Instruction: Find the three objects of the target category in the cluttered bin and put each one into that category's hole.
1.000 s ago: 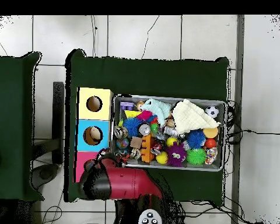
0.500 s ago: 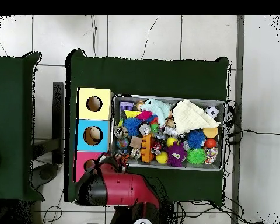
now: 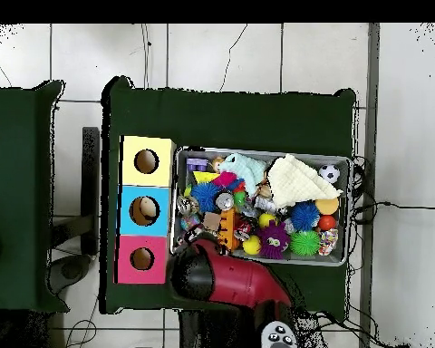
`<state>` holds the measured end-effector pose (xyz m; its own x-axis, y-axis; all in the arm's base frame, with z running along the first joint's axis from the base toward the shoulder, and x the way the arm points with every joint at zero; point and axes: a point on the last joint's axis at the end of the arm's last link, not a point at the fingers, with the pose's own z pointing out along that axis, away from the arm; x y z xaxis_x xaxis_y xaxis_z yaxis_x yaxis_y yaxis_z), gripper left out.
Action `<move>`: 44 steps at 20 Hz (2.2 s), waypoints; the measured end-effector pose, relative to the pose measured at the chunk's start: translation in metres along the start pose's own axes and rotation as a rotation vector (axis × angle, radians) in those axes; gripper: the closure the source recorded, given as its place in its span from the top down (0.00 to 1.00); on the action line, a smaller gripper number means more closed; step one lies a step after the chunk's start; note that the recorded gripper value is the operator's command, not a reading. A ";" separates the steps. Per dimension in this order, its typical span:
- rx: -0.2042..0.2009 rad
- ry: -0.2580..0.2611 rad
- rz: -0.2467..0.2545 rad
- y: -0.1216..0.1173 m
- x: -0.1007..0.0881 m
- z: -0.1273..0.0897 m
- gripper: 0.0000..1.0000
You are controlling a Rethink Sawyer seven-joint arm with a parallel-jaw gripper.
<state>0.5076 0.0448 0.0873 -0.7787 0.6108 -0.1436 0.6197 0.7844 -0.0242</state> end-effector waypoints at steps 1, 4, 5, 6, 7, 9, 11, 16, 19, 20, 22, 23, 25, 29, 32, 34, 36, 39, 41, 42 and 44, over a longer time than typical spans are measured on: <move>0.000 0.003 0.009 -0.003 -0.004 0.003 1.00; -0.001 0.009 0.030 -0.015 -0.013 0.016 1.00; -0.002 0.010 0.031 -0.015 -0.014 0.018 1.00; -0.003 0.011 0.031 -0.016 -0.014 0.020 1.00; -0.006 0.013 0.029 -0.016 -0.012 0.025 1.00; -0.010 0.017 0.025 -0.015 -0.010 0.029 1.00; -0.014 0.025 0.018 -0.011 -0.006 0.032 1.00; -0.032 0.037 -0.006 0.003 0.004 0.033 1.00; -0.043 0.040 -0.016 0.010 0.007 0.032 1.00; -0.049 0.041 -0.019 0.013 0.007 0.032 1.00; -0.061 0.042 -0.021 0.017 0.007 0.030 1.00; -0.067 0.043 -0.021 0.019 0.006 0.030 1.00; -0.074 0.045 -0.019 0.021 0.005 0.030 1.00; -0.091 0.063 -0.008 0.022 0.003 0.034 1.00; -0.097 0.082 -0.002 0.022 0.005 0.040 1.00; -0.099 0.091 0.000 0.023 0.006 0.043 1.00; -0.103 0.109 -0.005 0.023 0.011 0.049 1.00; -0.107 0.131 -0.020 0.025 0.019 0.056 1.00; -0.116 0.152 -0.037 0.028 0.027 0.062 1.00; -0.119 0.158 -0.041 0.029 0.029 0.064 1.00; -0.135 0.176 -0.055 0.033 0.035 0.067 1.00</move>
<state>0.5078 0.0849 0.0149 -0.8233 0.5669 0.0291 0.5665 0.8171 0.1068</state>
